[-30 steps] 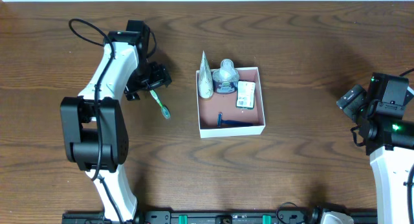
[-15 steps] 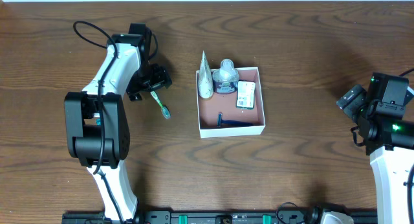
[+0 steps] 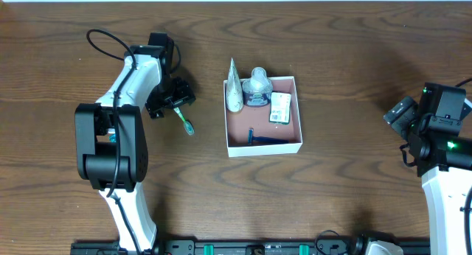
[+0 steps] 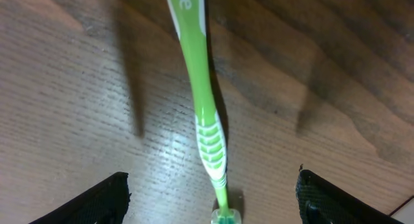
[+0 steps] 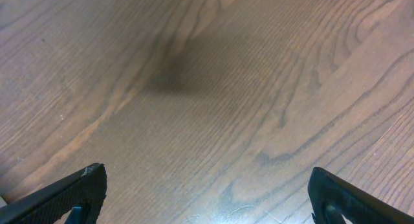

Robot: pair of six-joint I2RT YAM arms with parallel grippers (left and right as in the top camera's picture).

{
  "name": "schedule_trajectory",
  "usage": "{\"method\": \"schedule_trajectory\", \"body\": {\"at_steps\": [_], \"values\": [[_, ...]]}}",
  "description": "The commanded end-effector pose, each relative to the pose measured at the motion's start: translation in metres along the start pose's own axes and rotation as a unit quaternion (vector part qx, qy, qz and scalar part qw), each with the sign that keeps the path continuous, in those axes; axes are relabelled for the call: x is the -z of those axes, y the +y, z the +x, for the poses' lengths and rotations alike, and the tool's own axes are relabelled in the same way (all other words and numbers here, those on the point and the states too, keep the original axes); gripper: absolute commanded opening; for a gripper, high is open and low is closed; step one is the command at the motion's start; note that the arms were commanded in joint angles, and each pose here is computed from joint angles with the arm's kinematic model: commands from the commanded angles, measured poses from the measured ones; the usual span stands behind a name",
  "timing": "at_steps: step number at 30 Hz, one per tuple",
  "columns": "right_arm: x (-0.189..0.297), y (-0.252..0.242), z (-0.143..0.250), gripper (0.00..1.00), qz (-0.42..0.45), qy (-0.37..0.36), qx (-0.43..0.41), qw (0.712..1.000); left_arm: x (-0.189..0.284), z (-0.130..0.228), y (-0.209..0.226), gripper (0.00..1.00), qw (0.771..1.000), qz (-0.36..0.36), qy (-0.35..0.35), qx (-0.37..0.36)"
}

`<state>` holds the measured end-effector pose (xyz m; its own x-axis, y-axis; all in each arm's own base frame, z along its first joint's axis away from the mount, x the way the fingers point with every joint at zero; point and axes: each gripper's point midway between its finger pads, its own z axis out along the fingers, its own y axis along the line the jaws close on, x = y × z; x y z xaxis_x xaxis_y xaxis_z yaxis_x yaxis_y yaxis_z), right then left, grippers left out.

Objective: Pack container
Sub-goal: 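Move the left gripper to the green toothbrush and grasp it, then lift the green toothbrush with the left gripper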

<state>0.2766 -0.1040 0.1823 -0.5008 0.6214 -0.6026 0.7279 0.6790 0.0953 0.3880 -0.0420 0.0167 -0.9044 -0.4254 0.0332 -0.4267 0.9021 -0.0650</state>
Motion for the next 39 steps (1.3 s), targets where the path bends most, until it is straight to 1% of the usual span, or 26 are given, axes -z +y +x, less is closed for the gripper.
{"method": "schedule_trajectory", "body": {"at_steps": [1,11,13,15,17,18,19,20,21,23,25,28,32,36,39], "values": [[0.001,-0.002,-0.003,0.99,0.003,-0.003,-0.012,1.0,-0.013,0.007,0.005,0.82,1.0,-0.008,0.013,0.006],[0.001,-0.002,-0.003,0.99,0.003,-0.003,-0.012,1.0,-0.03,0.013,0.01,0.81,1.0,-0.008,0.012,0.005],[0.001,-0.002,-0.003,0.99,0.003,-0.003,-0.012,1.0,-0.03,0.012,0.01,0.72,1.0,-0.008,0.012,0.005],[0.001,-0.002,-0.003,0.99,0.003,-0.003,-0.012,1.0,-0.03,0.012,0.01,0.55,1.0,-0.009,0.011,0.005],[0.001,-0.002,-0.003,0.99,0.003,-0.003,-0.012,1.0,-0.03,0.012,0.011,0.43,1.0,-0.011,0.01,0.005],[0.0,-0.002,-0.003,0.99,0.003,-0.003,-0.012,1.0,-0.03,0.012,0.011,0.41,1.0,-0.011,0.01,0.005],[0.0,-0.002,-0.003,0.99,0.003,-0.003,-0.012,1.0,-0.03,0.012,0.011,0.35,1.0,-0.011,0.01,0.005],[0.001,-0.002,-0.003,0.99,0.003,-0.003,-0.012,1.0,-0.03,0.012,0.011,0.28,1.0,-0.011,0.011,0.005],[0.001,-0.002,-0.003,0.99,0.003,-0.003,-0.012,1.0,-0.03,0.013,0.011,0.25,1.0,-0.011,0.011,0.005],[0.001,-0.002,-0.003,0.99,0.003,-0.003,-0.012,1.0,-0.03,0.013,0.012,0.14,1.0,-0.012,0.013,0.005],[0.0,-0.002,-0.003,0.99,0.003,-0.003,-0.012,1.0,-0.03,0.014,0.012,0.06,1.0,-0.013,0.015,0.005],[0.001,-0.002,-0.003,0.99,0.003,-0.003,-0.012,1.0,-0.028,0.017,0.011,0.06,1.0,-0.009,0.02,-0.002],[0.001,-0.002,-0.003,0.99,0.003,-0.003,-0.012,1.0,-0.012,0.019,0.008,0.06,0.999,-0.002,0.027,-0.03],[0.001,-0.002,-0.003,0.99,0.003,-0.003,-0.012,1.0,0.022,0.016,0.003,0.06,0.998,0.008,0.009,-0.061],[0.001,-0.002,-0.003,0.99,0.003,-0.003,-0.012,1.0,0.061,0.012,-0.002,0.06,0.996,0.025,-0.028,-0.082]]}}
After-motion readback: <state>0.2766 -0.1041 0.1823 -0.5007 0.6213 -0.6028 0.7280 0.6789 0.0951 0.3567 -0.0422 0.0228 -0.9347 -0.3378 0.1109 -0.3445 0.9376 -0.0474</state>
